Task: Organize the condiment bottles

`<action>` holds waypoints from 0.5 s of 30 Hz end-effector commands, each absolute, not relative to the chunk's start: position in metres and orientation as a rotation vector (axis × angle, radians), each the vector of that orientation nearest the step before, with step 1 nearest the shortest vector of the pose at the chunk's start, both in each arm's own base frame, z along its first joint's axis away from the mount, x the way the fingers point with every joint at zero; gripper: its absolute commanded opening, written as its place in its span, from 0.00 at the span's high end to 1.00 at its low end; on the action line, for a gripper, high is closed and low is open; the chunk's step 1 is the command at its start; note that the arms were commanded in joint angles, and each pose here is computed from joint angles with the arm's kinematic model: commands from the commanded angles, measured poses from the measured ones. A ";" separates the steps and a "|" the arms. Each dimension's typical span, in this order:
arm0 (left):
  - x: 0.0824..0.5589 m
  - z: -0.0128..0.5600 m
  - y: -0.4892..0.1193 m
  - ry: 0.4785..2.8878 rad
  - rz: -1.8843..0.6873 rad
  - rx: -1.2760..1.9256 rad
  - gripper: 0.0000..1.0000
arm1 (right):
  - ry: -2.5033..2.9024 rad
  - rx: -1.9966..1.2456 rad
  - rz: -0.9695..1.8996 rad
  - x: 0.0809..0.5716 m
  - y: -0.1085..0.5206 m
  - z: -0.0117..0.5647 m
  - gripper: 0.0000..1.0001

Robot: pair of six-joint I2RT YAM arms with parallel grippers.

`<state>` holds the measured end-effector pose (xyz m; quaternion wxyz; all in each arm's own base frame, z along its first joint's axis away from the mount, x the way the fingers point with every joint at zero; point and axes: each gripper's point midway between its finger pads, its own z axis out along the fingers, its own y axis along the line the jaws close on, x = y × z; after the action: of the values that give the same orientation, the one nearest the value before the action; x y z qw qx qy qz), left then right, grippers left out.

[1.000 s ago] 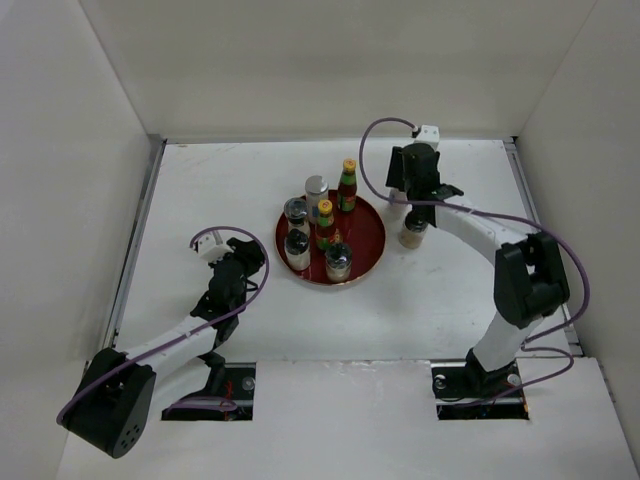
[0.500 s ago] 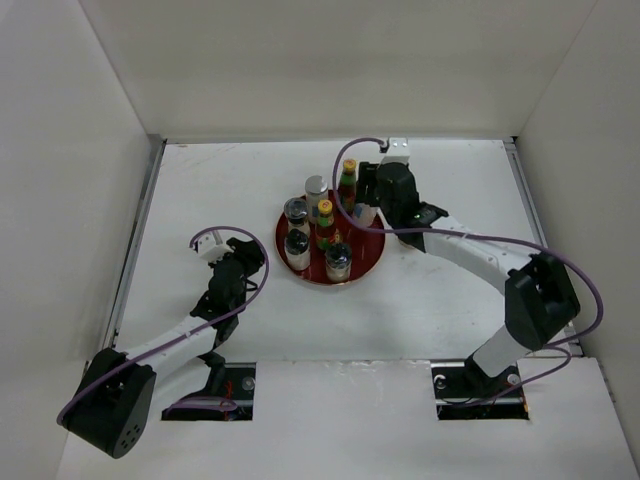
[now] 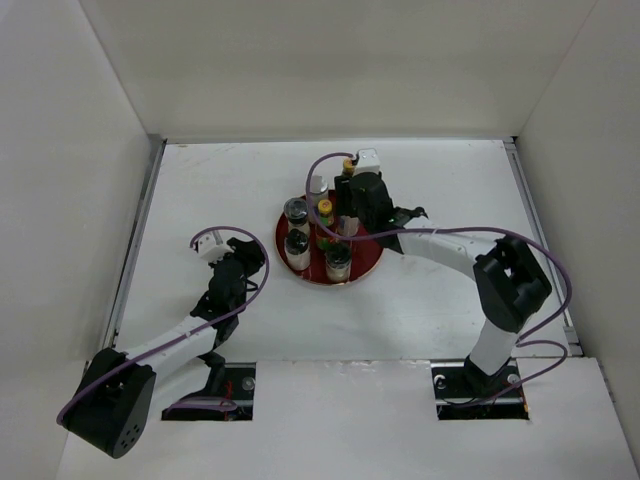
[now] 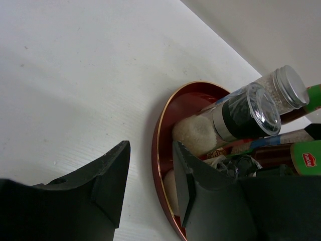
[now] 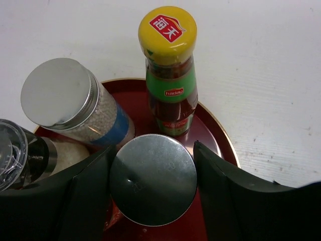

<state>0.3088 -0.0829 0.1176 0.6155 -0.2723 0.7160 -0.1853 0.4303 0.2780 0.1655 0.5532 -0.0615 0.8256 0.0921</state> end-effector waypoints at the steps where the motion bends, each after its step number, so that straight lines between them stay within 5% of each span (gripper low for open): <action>1: 0.314 0.137 -0.087 1.586 -0.480 -0.635 0.63 | 1.795 -0.082 0.287 0.450 0.295 0.216 0.40; 6: 0.313 0.141 -0.087 1.572 -0.481 -0.633 0.62 | 1.790 -0.081 0.286 0.445 0.292 0.224 0.18; 15: 0.314 0.137 -0.084 1.578 -0.474 -0.645 0.56 | 1.735 0.060 0.213 0.414 0.221 0.260 0.11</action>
<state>0.3088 -0.0831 0.1179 0.6157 -0.2728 0.7155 -0.1859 0.4186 0.2553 0.2137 0.5958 -0.0321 0.7964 0.0986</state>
